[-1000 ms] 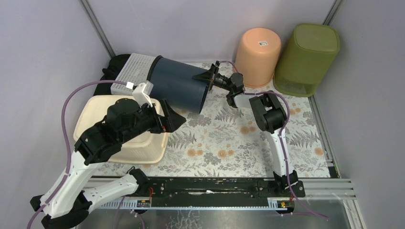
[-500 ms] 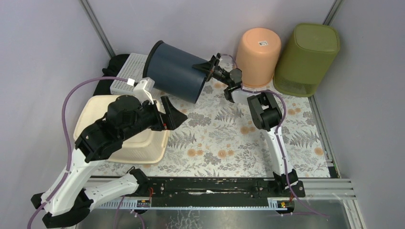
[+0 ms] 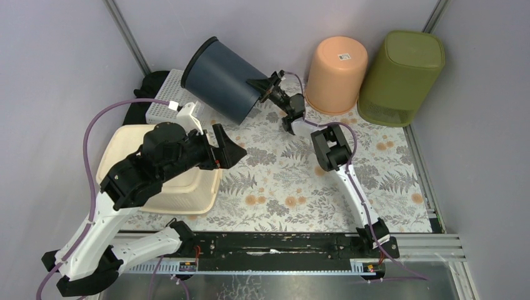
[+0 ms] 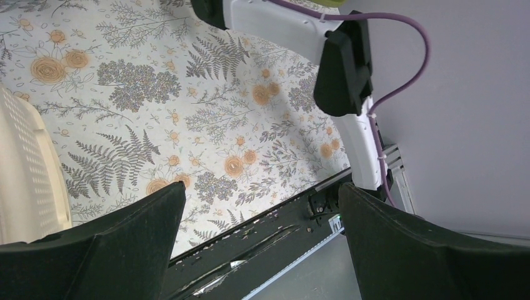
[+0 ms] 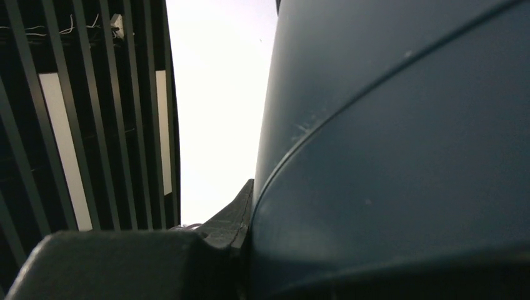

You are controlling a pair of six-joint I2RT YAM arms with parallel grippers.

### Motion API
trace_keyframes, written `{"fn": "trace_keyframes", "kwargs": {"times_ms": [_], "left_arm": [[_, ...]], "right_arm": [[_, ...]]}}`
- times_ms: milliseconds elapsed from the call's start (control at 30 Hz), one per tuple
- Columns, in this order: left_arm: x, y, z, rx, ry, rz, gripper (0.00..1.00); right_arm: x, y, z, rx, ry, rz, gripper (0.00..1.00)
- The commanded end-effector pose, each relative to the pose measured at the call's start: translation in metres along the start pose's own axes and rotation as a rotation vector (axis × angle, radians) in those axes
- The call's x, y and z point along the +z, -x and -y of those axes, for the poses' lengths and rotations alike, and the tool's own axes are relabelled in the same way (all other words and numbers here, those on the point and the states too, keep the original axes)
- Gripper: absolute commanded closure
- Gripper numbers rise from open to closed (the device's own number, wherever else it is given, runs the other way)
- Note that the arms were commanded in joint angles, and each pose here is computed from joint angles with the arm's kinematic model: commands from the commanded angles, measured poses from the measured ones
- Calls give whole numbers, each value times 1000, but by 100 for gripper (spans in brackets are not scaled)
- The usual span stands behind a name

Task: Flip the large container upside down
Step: Turn the container upside down at the center of the board.

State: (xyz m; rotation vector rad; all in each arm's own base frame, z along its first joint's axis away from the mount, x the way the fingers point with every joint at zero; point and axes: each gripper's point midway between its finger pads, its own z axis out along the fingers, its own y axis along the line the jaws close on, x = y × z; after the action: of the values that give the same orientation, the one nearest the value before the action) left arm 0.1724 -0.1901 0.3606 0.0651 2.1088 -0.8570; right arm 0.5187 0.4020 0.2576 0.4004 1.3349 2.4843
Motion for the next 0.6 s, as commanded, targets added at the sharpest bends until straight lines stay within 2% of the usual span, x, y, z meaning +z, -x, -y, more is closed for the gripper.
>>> {"fn": "trace_keyframes", "kwargs": {"times_ms": [0, 133, 367, 567], "left_arm": [[-2, 2, 5, 6, -29, 11, 0], [0, 1, 5, 6, -25, 4, 0], [8, -2, 5, 9, -24, -10, 0], [7, 0, 6, 10, -26, -6, 0]], "right_arm": [[20, -60, -108, -226, 455, -95, 100], [17, -55, -91, -236, 452, -78, 100], [8, -61, -36, -214, 339, -119, 100], [1, -66, -7, -195, 276, -135, 100]]}}
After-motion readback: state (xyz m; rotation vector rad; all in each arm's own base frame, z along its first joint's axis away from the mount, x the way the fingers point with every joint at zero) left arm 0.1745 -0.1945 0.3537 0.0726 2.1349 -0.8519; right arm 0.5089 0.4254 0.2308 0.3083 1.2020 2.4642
